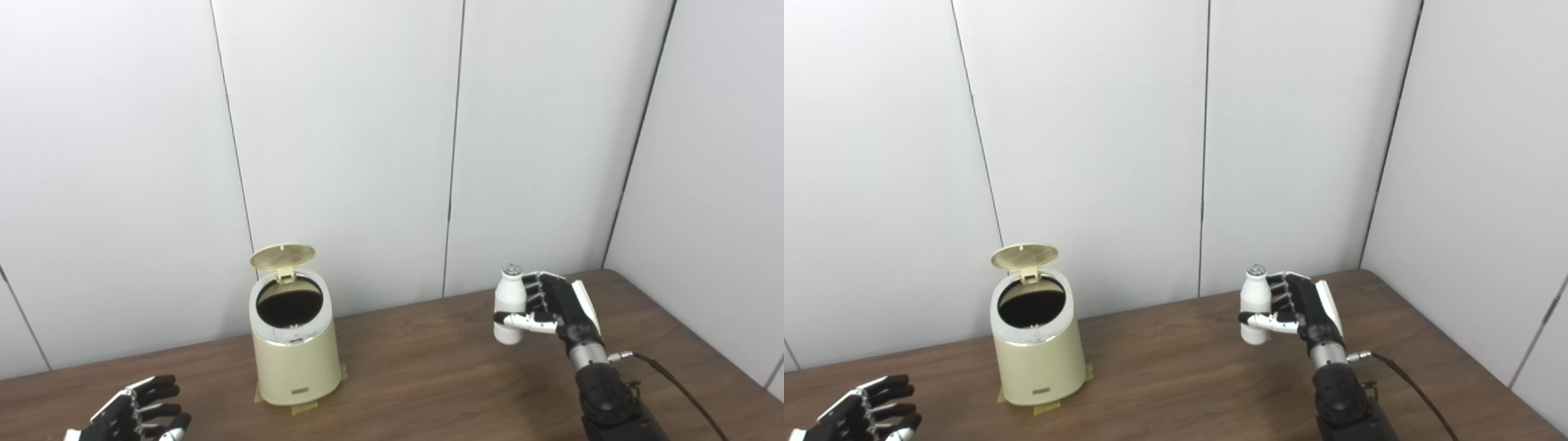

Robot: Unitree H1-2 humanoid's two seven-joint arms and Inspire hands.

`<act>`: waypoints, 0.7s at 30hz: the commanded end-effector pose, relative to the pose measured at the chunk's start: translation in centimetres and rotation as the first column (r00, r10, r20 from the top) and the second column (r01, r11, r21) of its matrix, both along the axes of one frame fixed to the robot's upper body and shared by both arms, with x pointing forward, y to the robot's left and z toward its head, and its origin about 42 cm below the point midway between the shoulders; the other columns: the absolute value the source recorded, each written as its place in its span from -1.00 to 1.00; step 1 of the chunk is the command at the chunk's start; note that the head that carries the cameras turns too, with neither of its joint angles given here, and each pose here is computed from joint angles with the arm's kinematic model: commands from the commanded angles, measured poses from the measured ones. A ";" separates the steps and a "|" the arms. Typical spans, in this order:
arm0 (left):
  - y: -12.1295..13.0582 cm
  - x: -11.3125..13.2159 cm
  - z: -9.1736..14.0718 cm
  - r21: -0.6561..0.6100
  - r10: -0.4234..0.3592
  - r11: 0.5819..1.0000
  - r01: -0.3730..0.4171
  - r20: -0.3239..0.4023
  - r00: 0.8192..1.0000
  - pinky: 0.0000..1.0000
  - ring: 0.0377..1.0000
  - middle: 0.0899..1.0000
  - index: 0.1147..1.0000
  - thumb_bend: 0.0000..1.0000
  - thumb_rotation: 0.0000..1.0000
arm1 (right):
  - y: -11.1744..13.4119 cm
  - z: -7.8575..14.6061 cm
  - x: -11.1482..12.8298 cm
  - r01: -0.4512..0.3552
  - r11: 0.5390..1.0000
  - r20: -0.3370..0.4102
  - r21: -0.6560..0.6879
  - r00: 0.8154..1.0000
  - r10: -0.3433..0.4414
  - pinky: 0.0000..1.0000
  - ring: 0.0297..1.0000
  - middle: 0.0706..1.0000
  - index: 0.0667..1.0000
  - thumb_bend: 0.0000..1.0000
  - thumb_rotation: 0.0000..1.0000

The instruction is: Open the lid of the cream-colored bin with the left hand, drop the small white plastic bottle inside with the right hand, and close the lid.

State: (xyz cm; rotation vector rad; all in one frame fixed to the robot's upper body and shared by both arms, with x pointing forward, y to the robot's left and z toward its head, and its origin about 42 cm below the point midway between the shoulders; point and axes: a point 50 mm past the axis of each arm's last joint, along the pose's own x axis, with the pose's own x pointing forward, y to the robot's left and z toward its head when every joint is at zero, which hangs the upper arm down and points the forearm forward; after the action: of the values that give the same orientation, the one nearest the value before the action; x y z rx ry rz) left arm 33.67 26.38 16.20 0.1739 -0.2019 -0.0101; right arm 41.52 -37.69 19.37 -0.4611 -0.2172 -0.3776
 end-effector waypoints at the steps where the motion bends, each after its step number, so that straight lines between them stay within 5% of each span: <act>1: -0.1 0.9 1.9 0.024 -0.019 1.000 0.017 0.104 0.994 0.02 0.25 0.36 0.36 0.01 -1.00 | 1.4 4.3 0.9 -0.038 0.998 0.135 -0.045 0.990 0.044 -0.35 -0.28 -0.14 0.03 0.02 -1.00; 6: -0.5 1.1 1.5 0.019 -0.018 1.000 0.016 0.098 0.995 0.02 0.23 0.33 0.34 0.04 -0.99 | 5.9 8.7 0.7 -0.189 0.977 0.241 -0.097 0.948 0.207 -0.31 -0.24 -0.10 0.00 0.03 -1.00; 12: -1.6 1.2 0.9 0.005 -0.017 1.000 0.017 0.085 0.996 0.02 0.22 0.31 0.31 0.13 -0.90 | 10.4 12.7 0.8 -0.261 0.946 0.260 -0.194 0.916 0.306 -0.33 -0.23 -0.13 -0.01 0.03 -1.00; 21: -3.6 1.7 -0.1 -0.018 -0.032 0.999 0.033 0.067 0.997 0.01 0.22 0.31 0.32 0.23 -0.76 | 14.6 13.4 3.0 -0.406 0.898 0.269 -0.171 0.857 0.438 -0.27 -0.19 -0.13 -0.05 0.04 -1.00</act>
State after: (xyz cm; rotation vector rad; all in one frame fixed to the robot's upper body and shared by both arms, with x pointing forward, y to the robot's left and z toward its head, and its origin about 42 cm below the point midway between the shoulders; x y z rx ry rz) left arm 34.18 23.59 13.98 0.1553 -0.1737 -0.0312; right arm 44.17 -23.83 29.81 -0.4597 -0.5130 -0.0242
